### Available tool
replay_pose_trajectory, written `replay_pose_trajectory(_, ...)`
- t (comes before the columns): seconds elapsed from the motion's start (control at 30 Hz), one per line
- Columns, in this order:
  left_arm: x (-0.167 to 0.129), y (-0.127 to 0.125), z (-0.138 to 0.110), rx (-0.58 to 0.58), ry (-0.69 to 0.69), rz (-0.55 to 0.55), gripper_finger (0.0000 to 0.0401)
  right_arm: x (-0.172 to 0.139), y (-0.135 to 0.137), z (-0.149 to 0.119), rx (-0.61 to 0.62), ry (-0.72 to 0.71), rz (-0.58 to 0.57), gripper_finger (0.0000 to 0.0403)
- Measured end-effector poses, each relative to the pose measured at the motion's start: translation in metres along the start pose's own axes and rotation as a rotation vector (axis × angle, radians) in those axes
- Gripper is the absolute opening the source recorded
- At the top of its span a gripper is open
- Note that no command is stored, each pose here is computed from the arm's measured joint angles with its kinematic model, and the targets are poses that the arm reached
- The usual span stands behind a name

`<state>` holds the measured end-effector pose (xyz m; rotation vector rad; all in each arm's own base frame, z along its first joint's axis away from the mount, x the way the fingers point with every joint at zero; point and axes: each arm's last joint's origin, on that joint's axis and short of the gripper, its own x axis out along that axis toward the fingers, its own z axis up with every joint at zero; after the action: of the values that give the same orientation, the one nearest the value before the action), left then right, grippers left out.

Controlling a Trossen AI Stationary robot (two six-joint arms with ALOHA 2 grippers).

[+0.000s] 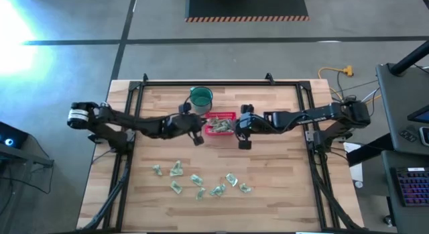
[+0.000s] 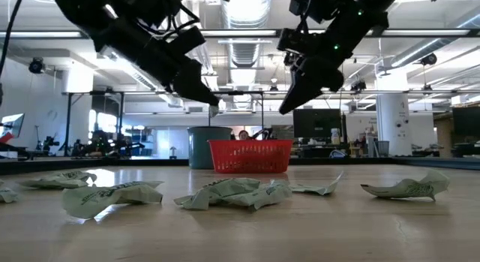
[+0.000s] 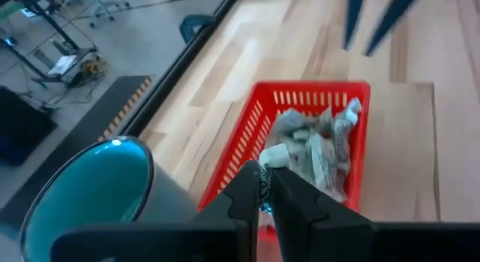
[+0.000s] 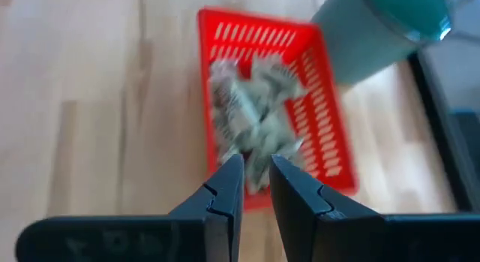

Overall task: Pick and place items into bin
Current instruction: Put the light green stevia packet into the red bin

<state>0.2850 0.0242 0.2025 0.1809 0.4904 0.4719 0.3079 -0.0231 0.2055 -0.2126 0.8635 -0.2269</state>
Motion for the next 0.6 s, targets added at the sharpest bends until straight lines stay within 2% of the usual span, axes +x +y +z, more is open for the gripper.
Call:
replay_pose_trajectory(0.2, 0.016, 0.005, 0.0, -0.034, -0.039, -0.011, 0.0012, -0.01, 0.004, -0.009, 0.059, 0.089, 0.124, 0.0057)
replay_pose_trajectory(0.4, 0.038, -0.004, -0.008, 0.018, 0.0, -0.049, 0.0017, -0.011, 0.013, -0.011, 0.057, 0.107, 0.177, 0.0057)
replay_pose_trajectory(0.6, 0.05, -0.009, -0.004, 0.068, 0.007, -0.043, 0.0069, -0.013, 0.024, -0.013, 0.04, 0.117, 0.199, 0.0057)
